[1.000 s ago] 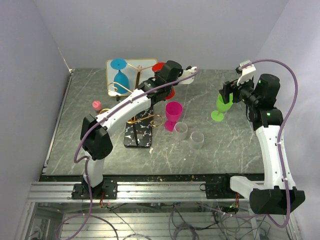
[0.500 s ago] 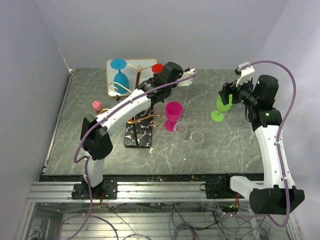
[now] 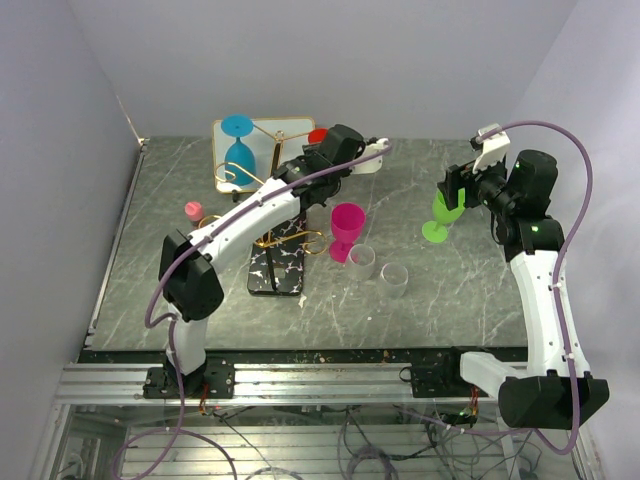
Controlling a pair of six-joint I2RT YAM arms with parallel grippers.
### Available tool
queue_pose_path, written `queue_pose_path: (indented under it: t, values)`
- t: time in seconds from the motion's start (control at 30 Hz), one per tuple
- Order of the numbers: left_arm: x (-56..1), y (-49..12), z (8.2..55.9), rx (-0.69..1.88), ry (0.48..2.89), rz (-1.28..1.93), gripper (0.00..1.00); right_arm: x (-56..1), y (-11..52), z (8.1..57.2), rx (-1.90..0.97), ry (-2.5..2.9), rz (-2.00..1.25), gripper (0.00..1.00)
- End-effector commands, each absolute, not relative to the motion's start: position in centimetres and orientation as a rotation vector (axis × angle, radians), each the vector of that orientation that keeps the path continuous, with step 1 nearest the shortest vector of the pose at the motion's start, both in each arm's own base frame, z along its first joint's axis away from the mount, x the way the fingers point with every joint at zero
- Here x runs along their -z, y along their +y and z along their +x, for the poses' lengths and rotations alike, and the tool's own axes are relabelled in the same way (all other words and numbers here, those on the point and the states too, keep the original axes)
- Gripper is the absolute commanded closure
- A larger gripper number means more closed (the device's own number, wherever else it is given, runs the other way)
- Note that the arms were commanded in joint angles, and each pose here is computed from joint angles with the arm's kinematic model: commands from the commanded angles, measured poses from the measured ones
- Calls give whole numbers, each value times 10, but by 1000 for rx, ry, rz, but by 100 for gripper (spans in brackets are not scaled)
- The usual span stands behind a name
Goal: Place the wine glass upside down on the wine glass rack
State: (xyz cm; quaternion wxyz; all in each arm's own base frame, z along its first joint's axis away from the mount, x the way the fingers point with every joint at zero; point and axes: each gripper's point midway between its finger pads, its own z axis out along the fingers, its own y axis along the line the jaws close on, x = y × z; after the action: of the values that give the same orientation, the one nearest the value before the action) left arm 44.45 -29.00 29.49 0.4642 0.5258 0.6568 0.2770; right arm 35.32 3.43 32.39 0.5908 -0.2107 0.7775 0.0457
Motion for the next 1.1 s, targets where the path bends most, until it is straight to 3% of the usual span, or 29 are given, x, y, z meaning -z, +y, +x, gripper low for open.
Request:
queue_pose_path:
  t: [0.0, 0.57, 0.83, 0.93, 1.07]
  values:
    - [-322, -275, 431, -680, 1620, 1233, 53, -328, 31, 355, -94, 1788, -484, 25]
    - [-346, -258, 408, -579, 1636, 1138, 42, -320, 23, 358, -52, 1807, -475, 24]
    - [-366, -251, 377, -228, 1696, 1017, 35, -311, 18, 358, -14, 1827, -497, 20]
    - [-375, -249, 362, -91, 1700, 997, 26, -305, 11, 360, 20, 1849, -483, 17]
    - [-389, -241, 344, 49, 1697, 944, 1, -295, -11, 366, 116, 1893, -400, 13]
